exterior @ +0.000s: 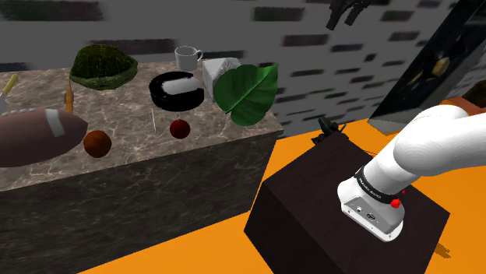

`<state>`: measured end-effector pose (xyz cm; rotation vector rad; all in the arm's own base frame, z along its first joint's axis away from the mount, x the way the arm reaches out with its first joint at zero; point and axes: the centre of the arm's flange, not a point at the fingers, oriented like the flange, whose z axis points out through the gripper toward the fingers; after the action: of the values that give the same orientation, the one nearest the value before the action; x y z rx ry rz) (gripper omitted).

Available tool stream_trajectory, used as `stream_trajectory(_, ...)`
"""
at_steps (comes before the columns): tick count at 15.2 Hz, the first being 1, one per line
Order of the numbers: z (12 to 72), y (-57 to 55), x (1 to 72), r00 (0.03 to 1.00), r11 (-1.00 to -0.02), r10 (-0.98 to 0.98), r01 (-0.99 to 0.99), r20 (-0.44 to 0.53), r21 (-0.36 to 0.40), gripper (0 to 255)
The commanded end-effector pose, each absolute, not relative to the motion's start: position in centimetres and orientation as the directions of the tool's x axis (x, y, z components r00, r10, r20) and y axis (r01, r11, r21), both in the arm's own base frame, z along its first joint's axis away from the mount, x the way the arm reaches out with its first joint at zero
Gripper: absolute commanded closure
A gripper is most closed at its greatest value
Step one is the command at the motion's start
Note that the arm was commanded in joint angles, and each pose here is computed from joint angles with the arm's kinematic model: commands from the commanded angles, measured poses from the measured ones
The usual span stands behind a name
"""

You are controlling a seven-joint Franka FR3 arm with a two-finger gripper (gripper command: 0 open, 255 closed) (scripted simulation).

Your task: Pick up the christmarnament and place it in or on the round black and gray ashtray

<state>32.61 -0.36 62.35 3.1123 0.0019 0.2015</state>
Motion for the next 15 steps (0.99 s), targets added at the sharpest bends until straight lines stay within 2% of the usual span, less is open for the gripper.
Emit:
stream_trajectory(1, 62.3, -0.4, 32.6, 0.992, -1.000, 0.003, 0.000, 0.129, 0.023, 0)
stream_trajectory(15, 51.0, 11.7, 37.9, 0.991, -0.997, -0.019, -0.009, 0.129, -0.082, 0)
